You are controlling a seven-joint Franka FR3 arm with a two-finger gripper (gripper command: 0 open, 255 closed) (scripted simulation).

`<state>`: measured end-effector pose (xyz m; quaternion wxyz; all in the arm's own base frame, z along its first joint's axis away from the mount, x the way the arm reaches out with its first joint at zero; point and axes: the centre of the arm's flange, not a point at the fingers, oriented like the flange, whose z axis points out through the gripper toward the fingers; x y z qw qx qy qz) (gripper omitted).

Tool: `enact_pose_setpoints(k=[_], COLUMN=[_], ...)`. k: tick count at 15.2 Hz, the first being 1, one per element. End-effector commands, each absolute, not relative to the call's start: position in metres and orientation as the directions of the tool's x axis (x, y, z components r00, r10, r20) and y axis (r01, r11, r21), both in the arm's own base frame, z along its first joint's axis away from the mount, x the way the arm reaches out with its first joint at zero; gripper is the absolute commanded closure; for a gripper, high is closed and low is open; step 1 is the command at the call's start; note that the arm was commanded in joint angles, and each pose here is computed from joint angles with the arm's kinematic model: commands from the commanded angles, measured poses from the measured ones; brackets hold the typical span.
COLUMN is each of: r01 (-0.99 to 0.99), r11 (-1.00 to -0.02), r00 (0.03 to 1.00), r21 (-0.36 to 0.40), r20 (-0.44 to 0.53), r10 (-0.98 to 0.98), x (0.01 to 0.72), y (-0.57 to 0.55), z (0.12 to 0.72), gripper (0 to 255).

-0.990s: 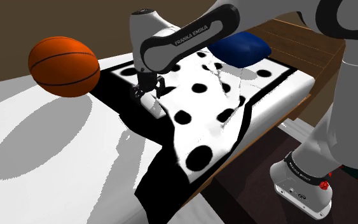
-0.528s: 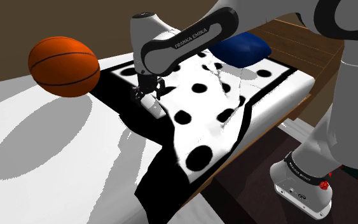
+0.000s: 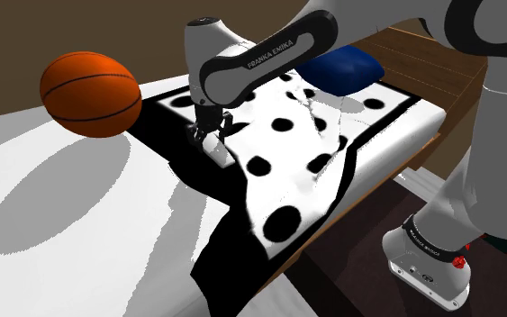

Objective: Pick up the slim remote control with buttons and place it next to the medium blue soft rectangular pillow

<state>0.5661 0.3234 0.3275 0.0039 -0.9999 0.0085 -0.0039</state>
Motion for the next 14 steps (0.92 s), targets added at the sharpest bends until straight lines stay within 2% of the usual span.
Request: enact_pose_setpoints(k=[1, 14], r01=[-0.017, -0.017], r11=[-1.0, -1.0], r00=[1.0, 1.0], r21=[-0.008, -0.008], r20=[0.008, 0.008], r10=[-0.017, -0.017], x=[0.566, 0.566], y=[0.323, 0.323], z=[0.327, 0.386], gripper=[255, 255])
